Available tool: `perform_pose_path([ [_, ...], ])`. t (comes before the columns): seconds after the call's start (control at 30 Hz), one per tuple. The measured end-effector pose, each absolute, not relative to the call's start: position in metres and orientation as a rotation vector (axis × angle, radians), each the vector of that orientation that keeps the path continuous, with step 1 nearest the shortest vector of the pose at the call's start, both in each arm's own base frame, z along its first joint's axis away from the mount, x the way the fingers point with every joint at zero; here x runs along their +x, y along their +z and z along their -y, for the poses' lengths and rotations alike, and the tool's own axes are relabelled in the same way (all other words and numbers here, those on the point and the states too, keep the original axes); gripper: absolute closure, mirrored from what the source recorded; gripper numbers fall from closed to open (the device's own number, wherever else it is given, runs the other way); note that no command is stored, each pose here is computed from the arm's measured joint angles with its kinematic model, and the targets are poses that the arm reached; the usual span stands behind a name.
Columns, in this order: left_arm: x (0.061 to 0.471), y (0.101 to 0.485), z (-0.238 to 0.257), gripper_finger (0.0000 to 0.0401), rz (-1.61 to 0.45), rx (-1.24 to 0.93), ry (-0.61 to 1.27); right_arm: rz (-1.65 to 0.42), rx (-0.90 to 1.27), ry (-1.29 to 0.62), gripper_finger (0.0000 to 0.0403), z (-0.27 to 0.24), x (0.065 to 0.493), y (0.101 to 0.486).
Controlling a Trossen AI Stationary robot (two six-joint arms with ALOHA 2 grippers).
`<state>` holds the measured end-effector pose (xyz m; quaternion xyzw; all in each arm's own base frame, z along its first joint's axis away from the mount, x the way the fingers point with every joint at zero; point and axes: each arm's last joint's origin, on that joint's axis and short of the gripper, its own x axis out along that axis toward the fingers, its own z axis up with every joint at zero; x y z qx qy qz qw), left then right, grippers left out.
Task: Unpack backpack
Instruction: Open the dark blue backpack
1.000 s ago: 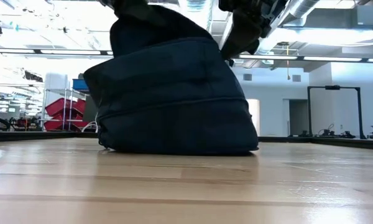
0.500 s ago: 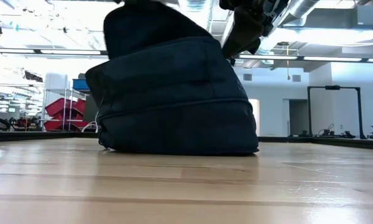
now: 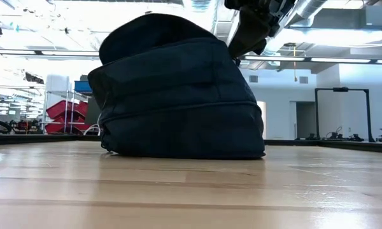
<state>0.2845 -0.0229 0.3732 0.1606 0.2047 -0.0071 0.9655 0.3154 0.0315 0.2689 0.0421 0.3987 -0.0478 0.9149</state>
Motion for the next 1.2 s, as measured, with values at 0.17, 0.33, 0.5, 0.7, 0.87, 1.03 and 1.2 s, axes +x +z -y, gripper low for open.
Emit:
perform_pose_path([
  [0.17, 0.309, 0.339, 0.044, 0.0145, -0.547, 0.503, -0.075, -0.818, 0.073, -0.094, 0.0403, -0.031, 0.316, 0.269],
  [0.33, 0.319, 0.338, 0.052, 0.0145, -0.545, 0.57, -0.068, -0.818, 0.072, -0.094, 0.0403, -0.031, 0.316, 0.269],
  [0.5, 0.319, 0.335, 0.047, 0.0145, -0.569, 0.604, -0.07, -0.818, 0.074, -0.095, 0.0403, -0.031, 0.316, 0.269],
  [0.7, 0.321, 0.316, 0.044, 0.0145, -0.622, 0.612, -0.074, -0.803, 0.089, -0.112, 0.0403, -0.025, 0.317, 0.27],
  [0.87, 0.338, 0.295, 0.047, 0.0145, -0.656, 0.639, -0.091, -0.785, 0.1, -0.12, 0.0403, -0.022, 0.319, 0.271],
  [1.03, 0.354, 0.272, 0.046, 0.0145, -0.721, 0.702, -0.053, -0.786, 0.098, -0.114, 0.0403, -0.024, 0.318, 0.271],
  [1.2, 0.356, 0.281, 0.043, 0.0161, -0.663, 0.629, 0.039, -0.787, 0.102, -0.108, 0.0403, -0.028, 0.318, 0.271],
])
